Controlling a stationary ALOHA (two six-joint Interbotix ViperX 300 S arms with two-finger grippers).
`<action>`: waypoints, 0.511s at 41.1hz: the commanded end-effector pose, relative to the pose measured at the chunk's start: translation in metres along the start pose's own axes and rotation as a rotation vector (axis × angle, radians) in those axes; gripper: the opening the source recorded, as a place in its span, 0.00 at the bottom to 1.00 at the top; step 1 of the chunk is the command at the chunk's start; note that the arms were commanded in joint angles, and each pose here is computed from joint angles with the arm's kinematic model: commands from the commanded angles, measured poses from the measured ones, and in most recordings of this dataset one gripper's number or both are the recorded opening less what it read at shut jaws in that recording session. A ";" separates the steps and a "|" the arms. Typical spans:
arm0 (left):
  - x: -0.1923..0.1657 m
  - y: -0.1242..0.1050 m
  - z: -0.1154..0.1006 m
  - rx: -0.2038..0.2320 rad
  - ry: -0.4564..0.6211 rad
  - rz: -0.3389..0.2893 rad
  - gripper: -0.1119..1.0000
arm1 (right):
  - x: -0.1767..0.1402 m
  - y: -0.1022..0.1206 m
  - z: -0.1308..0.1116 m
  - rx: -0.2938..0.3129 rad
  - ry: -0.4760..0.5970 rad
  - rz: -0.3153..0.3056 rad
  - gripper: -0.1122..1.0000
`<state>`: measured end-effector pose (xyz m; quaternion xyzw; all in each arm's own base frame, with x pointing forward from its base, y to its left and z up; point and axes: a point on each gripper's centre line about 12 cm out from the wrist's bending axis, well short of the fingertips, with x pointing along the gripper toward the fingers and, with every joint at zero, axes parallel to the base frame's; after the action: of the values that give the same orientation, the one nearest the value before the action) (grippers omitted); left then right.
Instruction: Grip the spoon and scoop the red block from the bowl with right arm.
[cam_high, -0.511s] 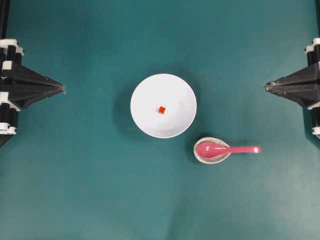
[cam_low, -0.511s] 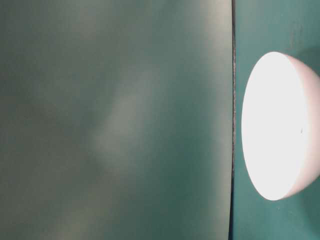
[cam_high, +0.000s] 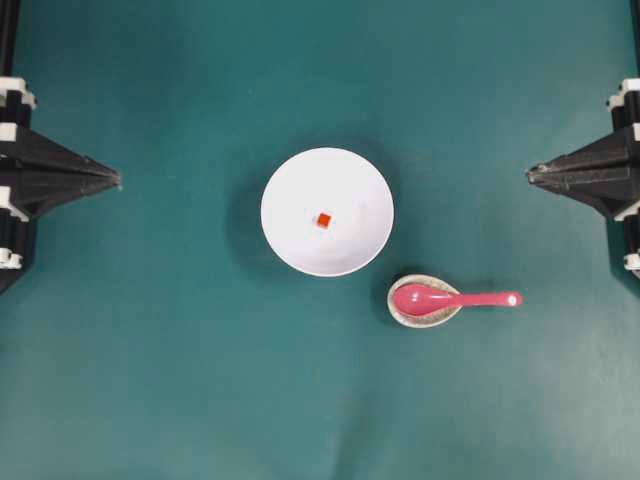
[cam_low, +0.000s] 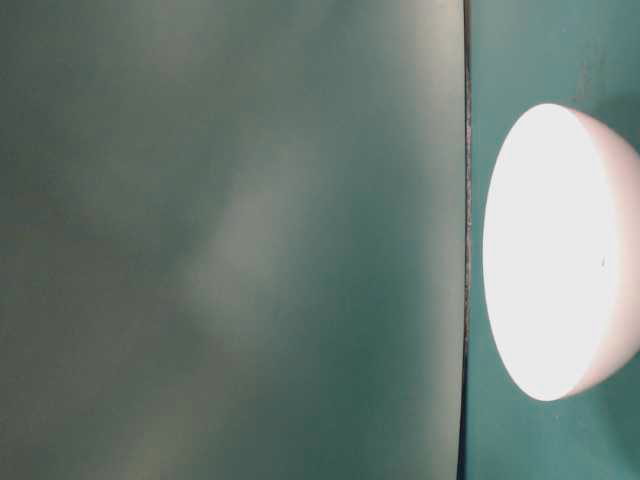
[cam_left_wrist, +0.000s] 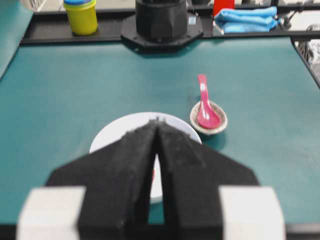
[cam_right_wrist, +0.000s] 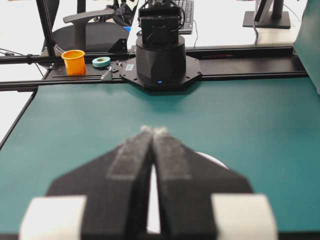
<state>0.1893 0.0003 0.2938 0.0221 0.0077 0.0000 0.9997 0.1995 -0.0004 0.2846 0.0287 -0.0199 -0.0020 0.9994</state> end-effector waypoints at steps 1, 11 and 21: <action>0.000 0.000 0.015 0.003 -0.043 0.000 0.10 | 0.003 0.001 -0.001 0.015 0.005 0.001 0.10; -0.002 0.000 0.016 -0.012 -0.051 0.000 0.10 | 0.003 0.002 -0.038 0.104 0.045 0.009 0.10; -0.001 0.000 0.017 -0.012 -0.054 0.000 0.10 | 0.003 0.009 -0.080 0.207 0.110 0.032 0.35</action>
<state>0.1865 0.0002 0.2983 0.0168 -0.0023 0.0002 0.9999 0.2017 0.0092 0.2100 0.1281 0.0299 0.0094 0.9913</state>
